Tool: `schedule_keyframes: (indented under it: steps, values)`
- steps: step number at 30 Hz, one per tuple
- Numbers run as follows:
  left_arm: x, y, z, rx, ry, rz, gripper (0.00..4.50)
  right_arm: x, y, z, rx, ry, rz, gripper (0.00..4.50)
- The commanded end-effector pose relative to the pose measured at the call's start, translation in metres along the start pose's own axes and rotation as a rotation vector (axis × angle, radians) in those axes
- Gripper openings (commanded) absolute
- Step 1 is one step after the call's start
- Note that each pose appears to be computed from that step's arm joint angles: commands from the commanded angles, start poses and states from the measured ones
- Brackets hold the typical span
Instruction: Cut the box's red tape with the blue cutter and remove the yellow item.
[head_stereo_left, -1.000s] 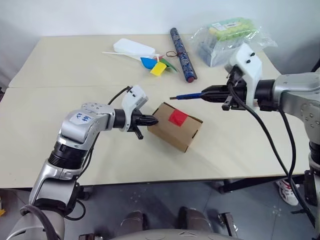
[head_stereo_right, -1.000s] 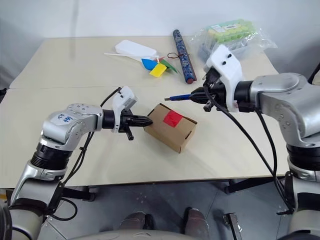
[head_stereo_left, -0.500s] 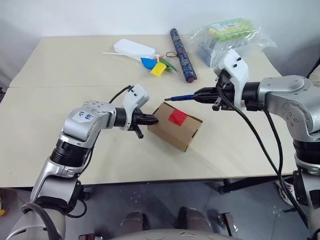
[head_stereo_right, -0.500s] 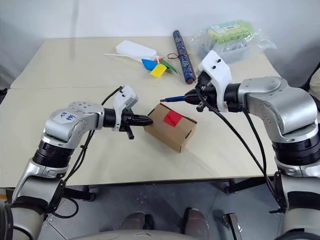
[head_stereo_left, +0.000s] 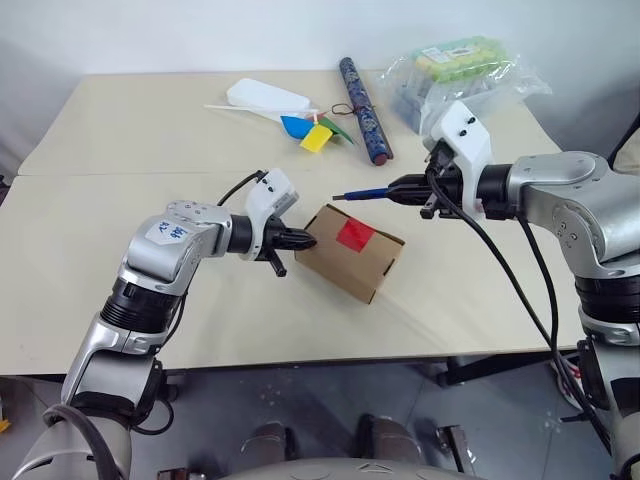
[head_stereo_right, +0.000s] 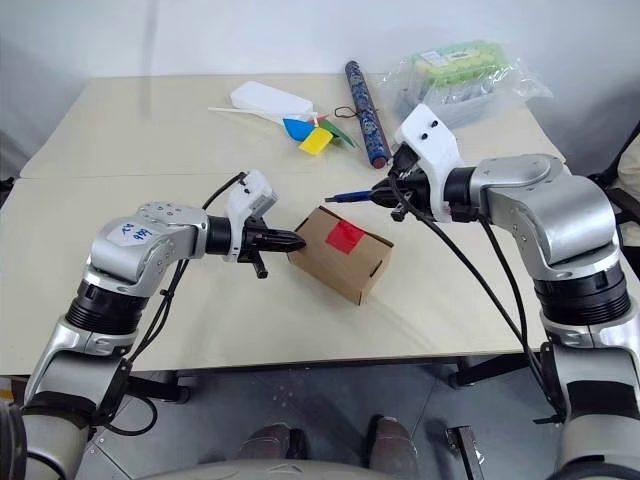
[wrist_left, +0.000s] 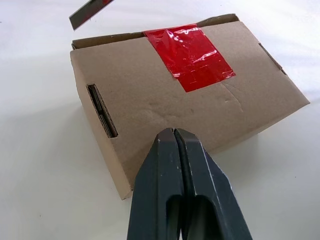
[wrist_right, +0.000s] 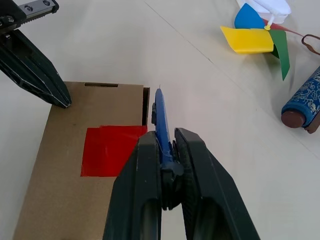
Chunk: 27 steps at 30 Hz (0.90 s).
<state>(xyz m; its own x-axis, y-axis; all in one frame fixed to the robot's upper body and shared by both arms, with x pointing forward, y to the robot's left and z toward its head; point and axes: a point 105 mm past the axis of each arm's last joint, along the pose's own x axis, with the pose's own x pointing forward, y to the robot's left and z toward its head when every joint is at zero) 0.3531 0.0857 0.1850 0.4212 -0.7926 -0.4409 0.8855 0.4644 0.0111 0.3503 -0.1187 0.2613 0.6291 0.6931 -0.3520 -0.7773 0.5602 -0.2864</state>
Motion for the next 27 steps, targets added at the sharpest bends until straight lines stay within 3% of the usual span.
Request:
schedule_keyframes:
  steps: [1, 19, 27]
  values:
    - [-0.001, 0.001, -0.001, 0.010, 0.024, 0.010, 0.03, -0.005, 0.001, 0.005, -0.030, -0.019, 0.000, 0.14]
    - [0.000, 0.007, -0.004, -0.020, 0.051, 0.033, 0.03, -0.015, 0.003, 0.026, -0.046, -0.096, -0.003, 0.14]
    - [0.000, 0.007, -0.005, -0.027, 0.058, 0.031, 0.03, -0.012, 0.009, 0.011, -0.010, -0.069, 0.030, 0.14]
